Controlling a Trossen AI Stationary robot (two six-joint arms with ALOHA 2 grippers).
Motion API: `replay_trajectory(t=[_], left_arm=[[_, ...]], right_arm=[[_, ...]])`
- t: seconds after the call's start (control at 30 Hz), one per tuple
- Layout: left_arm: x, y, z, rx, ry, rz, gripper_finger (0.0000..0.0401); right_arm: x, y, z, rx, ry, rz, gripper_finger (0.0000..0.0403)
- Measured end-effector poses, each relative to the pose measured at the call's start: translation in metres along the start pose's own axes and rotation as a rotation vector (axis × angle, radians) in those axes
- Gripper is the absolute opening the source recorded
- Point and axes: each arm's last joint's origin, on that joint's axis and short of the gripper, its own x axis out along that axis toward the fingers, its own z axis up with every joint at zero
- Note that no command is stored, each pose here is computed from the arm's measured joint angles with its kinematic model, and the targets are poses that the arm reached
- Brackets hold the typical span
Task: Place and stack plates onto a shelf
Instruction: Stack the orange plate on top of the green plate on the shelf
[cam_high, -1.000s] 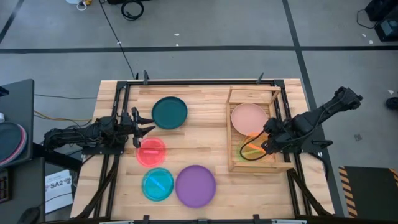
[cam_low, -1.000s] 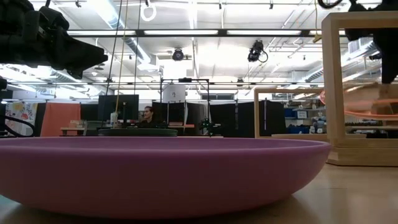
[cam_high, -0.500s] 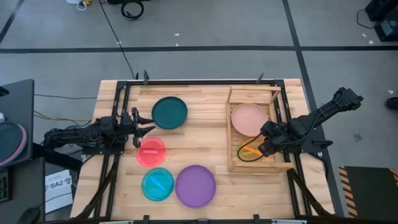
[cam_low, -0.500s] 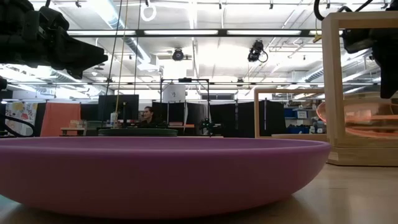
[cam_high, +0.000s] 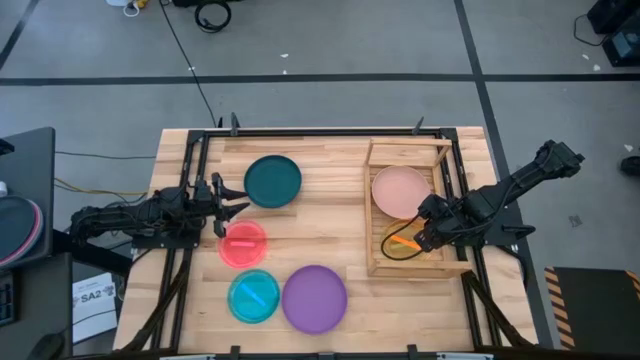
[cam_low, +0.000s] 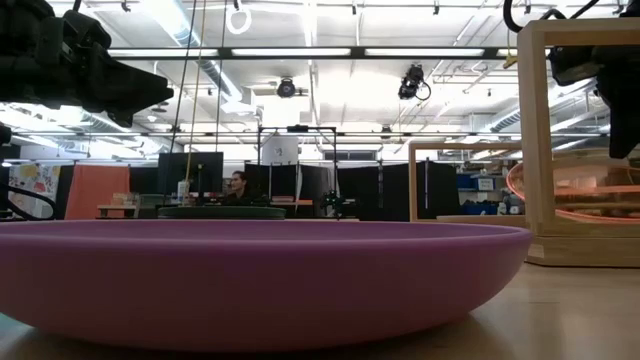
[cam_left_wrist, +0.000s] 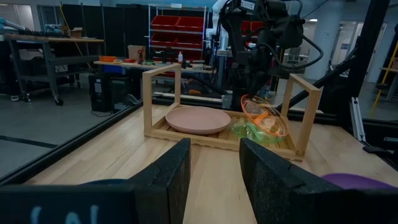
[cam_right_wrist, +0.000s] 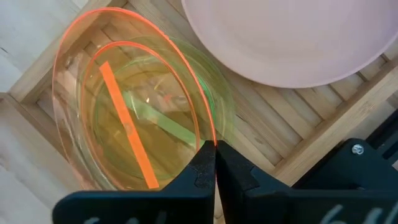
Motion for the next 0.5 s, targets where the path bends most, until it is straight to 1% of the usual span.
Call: replay_trajectory(t=[0.5], left_arm=[[0.0, 0.0, 0.0, 0.0, 0.0, 0.0, 0.0144]], right_arm=[[0.0, 0.0, 0.0, 0.0, -0.001, 0.0, 0.0056]])
